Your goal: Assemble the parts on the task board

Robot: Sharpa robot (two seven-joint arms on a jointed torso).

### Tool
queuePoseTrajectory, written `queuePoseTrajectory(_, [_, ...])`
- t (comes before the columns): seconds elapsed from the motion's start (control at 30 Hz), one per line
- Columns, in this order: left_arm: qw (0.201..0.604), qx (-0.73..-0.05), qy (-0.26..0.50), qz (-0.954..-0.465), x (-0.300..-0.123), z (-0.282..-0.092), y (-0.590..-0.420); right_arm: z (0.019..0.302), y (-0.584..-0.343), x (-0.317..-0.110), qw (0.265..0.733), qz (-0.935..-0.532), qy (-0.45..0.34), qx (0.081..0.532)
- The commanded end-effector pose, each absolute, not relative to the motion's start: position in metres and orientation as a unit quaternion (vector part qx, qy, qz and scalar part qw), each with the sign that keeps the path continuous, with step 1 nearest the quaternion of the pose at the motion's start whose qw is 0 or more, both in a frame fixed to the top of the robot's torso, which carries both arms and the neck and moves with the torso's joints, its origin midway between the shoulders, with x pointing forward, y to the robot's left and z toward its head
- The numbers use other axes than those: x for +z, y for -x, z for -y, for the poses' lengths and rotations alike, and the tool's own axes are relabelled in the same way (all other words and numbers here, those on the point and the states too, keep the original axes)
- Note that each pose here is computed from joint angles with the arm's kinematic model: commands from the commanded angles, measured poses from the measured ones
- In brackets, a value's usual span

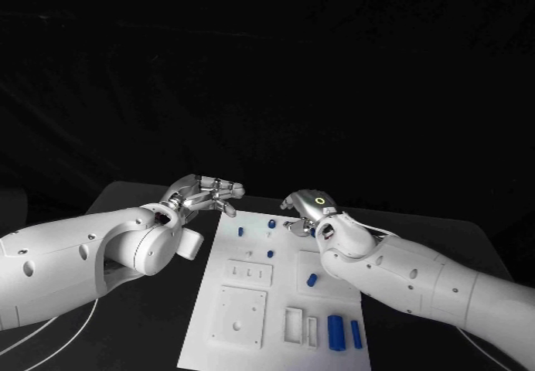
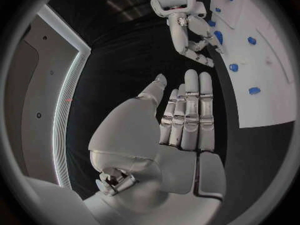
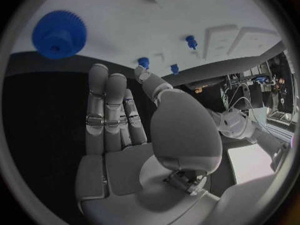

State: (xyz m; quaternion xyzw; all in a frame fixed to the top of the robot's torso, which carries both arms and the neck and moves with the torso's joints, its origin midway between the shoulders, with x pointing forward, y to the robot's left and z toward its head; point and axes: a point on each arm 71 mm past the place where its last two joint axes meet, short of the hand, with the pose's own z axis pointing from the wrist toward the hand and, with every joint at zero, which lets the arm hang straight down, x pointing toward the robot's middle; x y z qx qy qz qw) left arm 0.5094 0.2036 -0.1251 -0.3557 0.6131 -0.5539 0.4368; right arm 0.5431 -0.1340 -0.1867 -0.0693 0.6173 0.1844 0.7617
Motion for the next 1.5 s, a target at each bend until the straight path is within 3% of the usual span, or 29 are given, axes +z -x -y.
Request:
queuePoseTrajectory(0.03, [0.438,-0.557,0.351,-0.612,-0.124,-0.206,-0.51,0.152,-0.539,-0.174,0.764,-0.61,0.047,0.206])
queuePoseTrajectory(0.37, [0.448,-0.55,0.357,-0.608,-0.125,-0.218,-0.513,0.217,-0.526,-0.155,0.741,-0.628,0.009,0.236])
queuePoseTrajectory(0.63, [0.448,-0.548,0.358,-0.609,-0.127,-0.223,-0.514,0.246,-0.519,-0.17,0.704,-0.667,-0.001,0.243])
queuePoseTrajectory(1.0, [0.446,-0.546,0.36,-0.611,-0.13,-0.226,-0.514,0.263,-0.519,-0.197,0.672,-0.699,-0.006,0.245])
queuePoseTrajectory(1.5, [0.444,-0.545,0.361,-0.613,-0.133,-0.227,-0.515,0.269,-0.529,-0.23,0.662,-0.706,-0.04,0.247])
